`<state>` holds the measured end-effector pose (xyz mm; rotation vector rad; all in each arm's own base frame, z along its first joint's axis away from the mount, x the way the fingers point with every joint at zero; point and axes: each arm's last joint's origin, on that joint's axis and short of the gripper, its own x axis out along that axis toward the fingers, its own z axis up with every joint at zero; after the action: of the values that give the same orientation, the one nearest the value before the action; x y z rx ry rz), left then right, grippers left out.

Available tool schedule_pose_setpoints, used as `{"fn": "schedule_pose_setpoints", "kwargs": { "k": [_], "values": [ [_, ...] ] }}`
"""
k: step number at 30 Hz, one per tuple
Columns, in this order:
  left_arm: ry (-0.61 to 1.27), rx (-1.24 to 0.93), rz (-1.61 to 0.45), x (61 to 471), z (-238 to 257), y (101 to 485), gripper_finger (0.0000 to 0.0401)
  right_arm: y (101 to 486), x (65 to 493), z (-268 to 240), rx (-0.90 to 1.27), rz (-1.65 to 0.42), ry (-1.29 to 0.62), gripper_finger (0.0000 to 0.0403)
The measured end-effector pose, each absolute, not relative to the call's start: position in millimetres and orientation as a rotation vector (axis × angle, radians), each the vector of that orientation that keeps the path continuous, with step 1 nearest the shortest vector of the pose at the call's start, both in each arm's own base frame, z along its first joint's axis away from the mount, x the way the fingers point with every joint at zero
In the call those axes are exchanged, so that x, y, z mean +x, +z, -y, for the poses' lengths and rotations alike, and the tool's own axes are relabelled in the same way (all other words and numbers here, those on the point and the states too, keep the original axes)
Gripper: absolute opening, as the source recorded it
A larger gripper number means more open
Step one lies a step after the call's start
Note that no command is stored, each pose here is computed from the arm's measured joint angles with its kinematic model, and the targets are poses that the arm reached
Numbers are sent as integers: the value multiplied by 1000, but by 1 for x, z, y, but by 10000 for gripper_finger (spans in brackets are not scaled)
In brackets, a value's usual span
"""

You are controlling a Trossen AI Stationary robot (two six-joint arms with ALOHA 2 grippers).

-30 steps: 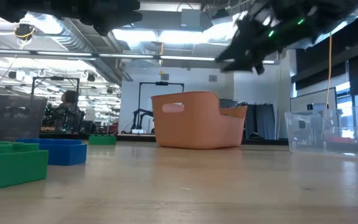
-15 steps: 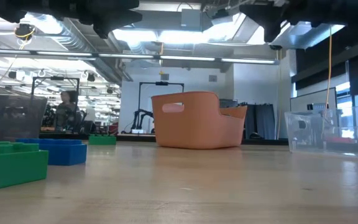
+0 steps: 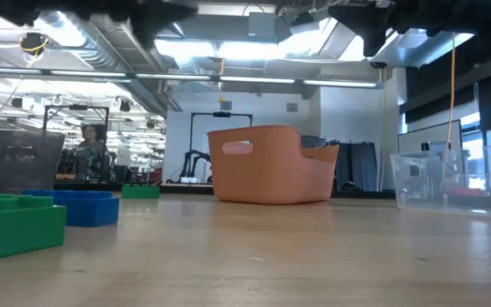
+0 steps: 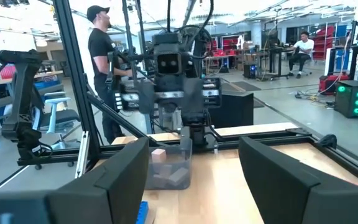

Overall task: Sort & place blocks by color
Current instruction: Put the left blue game piece into the orange bin

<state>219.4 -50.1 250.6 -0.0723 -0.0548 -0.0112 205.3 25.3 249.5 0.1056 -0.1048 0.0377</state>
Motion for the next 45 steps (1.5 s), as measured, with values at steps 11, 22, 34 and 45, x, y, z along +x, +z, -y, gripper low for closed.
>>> {"fn": "schedule_pose_setpoints", "kwargs": {
  "k": [11, 22, 34, 45],
  "values": [
    [-160, 46, -431, 260, 111, 274, 197, 249, 205, -25, 108, 100, 38, 250],
    [-41, -102, -970, 275, 138, 233, 197, 248, 205, -25, 113, 92, 38, 250],
    [-5, -44, -1158, 293, 141, 177, 197, 248, 205, -25, 112, 95, 37, 250],
    [-38, 21, -1150, 290, 147, 177, 197, 247, 206, -25, 112, 79, 37, 250]
  ]
}}
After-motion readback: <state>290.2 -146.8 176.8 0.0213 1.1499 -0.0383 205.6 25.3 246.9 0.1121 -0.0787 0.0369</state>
